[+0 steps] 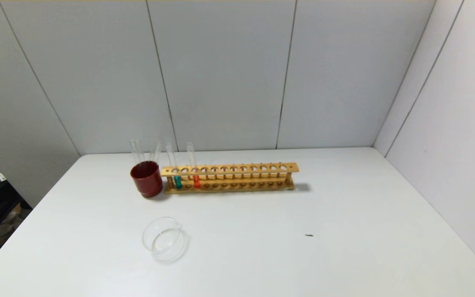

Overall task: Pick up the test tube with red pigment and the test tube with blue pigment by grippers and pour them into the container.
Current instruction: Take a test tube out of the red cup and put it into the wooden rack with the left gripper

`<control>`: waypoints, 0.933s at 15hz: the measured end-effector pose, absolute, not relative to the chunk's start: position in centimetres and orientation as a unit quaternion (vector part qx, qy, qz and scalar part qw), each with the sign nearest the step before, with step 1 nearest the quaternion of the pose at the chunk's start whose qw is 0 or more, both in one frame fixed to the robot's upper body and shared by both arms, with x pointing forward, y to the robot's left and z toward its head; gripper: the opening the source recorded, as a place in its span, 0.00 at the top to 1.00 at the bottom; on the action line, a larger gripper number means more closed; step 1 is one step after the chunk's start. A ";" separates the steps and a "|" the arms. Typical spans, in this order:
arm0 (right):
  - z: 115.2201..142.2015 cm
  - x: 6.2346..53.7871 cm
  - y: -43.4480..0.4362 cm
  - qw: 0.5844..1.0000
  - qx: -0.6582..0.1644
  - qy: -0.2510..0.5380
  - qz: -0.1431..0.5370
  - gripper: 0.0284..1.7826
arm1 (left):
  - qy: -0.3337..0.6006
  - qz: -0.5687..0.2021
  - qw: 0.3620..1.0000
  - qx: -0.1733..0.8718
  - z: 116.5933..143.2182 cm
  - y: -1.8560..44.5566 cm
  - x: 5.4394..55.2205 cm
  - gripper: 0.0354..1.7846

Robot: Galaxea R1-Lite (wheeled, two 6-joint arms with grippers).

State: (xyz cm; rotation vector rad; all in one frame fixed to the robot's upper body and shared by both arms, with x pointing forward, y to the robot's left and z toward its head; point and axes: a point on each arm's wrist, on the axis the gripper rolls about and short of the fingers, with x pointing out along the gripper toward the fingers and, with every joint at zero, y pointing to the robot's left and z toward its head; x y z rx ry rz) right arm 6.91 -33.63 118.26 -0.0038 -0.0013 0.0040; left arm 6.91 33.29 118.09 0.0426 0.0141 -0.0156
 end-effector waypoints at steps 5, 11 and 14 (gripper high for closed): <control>118.3 6.9 -33.6 1.000 -0.002 -0.001 0.002 0.02 | 0.007 -0.008 1.000 0.024 118.1 33.3 6.9 0.02; 118.3 6.9 -33.6 1.000 -0.002 -0.001 0.002 0.02 | 0.007 -0.007 1.000 0.022 118.1 33.3 6.9 0.02; 118.3 6.9 -33.6 1.000 -0.002 -0.001 0.002 0.02 | -0.001 -0.010 1.000 0.028 118.3 33.3 6.9 0.02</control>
